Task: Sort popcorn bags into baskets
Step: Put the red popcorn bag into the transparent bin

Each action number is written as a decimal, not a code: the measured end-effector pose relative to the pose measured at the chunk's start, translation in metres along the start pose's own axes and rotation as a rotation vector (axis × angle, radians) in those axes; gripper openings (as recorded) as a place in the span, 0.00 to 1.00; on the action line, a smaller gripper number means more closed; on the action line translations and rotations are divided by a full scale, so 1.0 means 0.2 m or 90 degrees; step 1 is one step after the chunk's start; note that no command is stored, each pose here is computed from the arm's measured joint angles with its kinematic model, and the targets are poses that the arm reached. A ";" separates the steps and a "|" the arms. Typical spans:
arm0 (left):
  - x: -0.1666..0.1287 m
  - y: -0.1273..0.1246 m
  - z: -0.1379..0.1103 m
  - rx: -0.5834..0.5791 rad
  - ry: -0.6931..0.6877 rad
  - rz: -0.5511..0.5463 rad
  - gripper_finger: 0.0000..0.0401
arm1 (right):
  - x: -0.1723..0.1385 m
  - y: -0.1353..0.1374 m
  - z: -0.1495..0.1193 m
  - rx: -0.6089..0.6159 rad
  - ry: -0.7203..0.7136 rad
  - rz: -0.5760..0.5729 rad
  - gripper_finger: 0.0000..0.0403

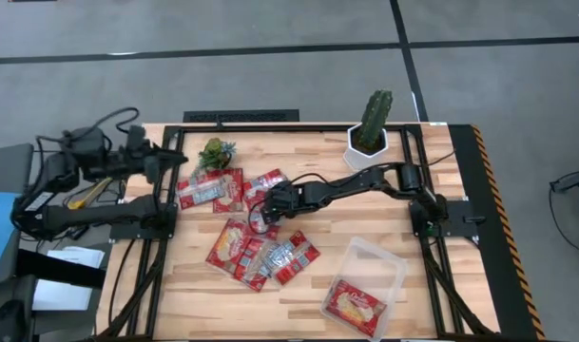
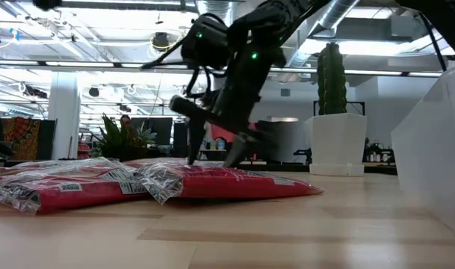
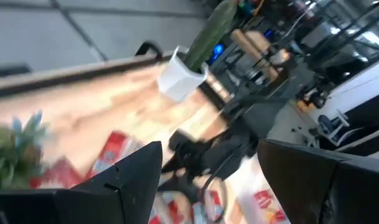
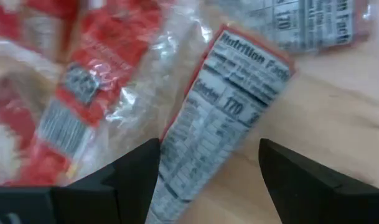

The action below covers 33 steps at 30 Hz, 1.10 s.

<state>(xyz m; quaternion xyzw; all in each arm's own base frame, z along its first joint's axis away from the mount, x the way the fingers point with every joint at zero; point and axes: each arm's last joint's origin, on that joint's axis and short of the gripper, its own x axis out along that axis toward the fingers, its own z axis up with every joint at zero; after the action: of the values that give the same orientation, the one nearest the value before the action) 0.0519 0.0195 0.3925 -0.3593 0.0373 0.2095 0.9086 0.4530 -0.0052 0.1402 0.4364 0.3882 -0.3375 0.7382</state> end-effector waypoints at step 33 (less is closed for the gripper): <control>0.14 0.13 -0.16 -0.014 0.048 0.023 0.63 | -0.86 -0.04 0.11 -0.273 0.066 0.090 0.01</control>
<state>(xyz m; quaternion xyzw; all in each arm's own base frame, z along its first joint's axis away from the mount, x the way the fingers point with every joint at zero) 0.0700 0.0253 0.3469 -0.3761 0.0756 0.2123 0.8988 0.3719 -0.0003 0.2933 0.3123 0.4573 -0.1718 0.8148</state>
